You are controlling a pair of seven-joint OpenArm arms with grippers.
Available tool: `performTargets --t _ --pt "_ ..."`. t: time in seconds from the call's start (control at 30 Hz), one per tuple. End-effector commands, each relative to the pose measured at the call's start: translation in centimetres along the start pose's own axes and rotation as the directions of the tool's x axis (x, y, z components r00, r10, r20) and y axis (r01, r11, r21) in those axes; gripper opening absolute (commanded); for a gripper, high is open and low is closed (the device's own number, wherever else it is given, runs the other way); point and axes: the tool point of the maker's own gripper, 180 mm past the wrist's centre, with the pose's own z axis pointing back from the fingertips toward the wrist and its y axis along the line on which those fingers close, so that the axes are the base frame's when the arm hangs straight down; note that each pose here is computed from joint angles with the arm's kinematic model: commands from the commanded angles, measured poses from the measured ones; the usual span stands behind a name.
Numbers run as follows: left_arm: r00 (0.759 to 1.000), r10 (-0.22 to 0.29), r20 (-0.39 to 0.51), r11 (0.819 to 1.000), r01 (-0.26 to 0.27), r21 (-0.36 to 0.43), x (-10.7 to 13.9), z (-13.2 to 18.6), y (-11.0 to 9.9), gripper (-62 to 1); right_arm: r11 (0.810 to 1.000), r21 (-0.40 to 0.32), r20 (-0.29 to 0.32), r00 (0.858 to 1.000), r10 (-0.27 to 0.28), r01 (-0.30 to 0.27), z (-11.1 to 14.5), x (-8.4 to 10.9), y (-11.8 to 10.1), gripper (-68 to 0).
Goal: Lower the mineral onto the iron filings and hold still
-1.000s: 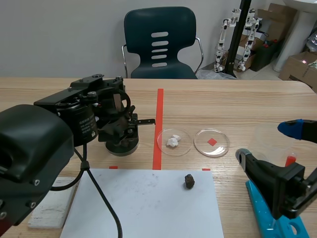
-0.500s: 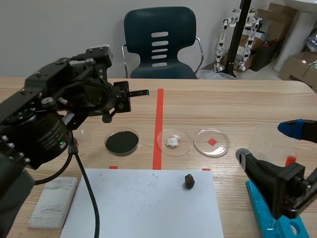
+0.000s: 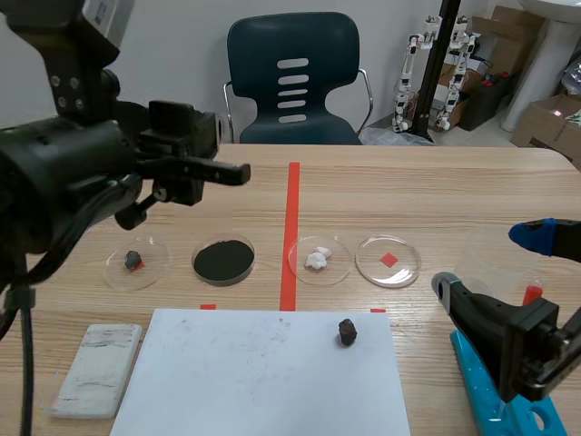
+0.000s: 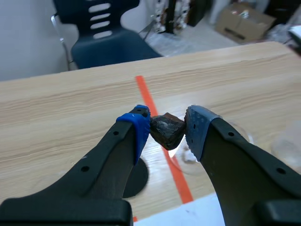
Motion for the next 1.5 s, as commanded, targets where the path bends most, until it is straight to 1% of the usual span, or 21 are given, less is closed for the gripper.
performTargets --t 0.0,0.07,0.2,0.27,0.4,0.47,0.53,0.7,1.47 --pt "1.0 -0.007 0.016 1.0 0.007 -0.021 -0.3 1.1 -0.5 -52.4 1.0 0.002 0.038 0.999 0.006 -0.006 0.0 1.2 0.0 -8.4" --pt "0.999 -0.026 0.041 0.997 0.029 -0.069 -0.2 2.8 -1.9 -52.4 1.0 0.002 0.038 0.999 0.006 -0.006 0.0 1.2 0.0 -8.4" --pt "0.996 -0.05 0.072 0.986 0.06 -0.152 -0.6 6.0 -4.3 -52.4 1.0 0.002 0.038 0.999 0.006 -0.006 0.0 1.2 0.0 -8.4" --pt "0.995 -0.067 0.074 0.983 0.078 -0.165 -1.1 7.3 -5.0 -52.4 1.0 0.002 0.038 0.999 0.006 -0.006 0.0 1.2 0.0 -8.4" --pt "0.99 -0.128 0.058 0.975 0.136 -0.174 -2.4 9.1 -5.9 -52.4 1.0 0.002 0.038 0.999 0.006 -0.006 0.0 1.2 0.0 -8.4" --pt "0.989 -0.145 0.037 0.973 0.149 -0.178 -2.9 9.5 -6.1 -52.4 1.0 0.002 0.038 0.999 0.006 -0.006 0.0 1.2 0.0 -8.4" --pt "0.99 -0.142 0.021 0.973 0.143 -0.179 -3.4 9.6 -6.1 -52.4 1.0 0.002 0.038 0.999 0.006 -0.006 0.0 1.2 0.0 -8.4" --pt "0.988 -0.151 -0.007 0.973 0.148 -0.178 -4.1 9.5 -5.9 -52.4 1.0 0.002 0.038 0.999 0.006 -0.006 0.0 1.2 0.0 -8.4" --pt "0.988 -0.152 -0.002 0.974 0.15 -0.172 -4.0 9.5 -5.8 -52.4 1.0 0.002 0.038 0.999 0.006 -0.006 0.0 1.2 0.0 -8.4"
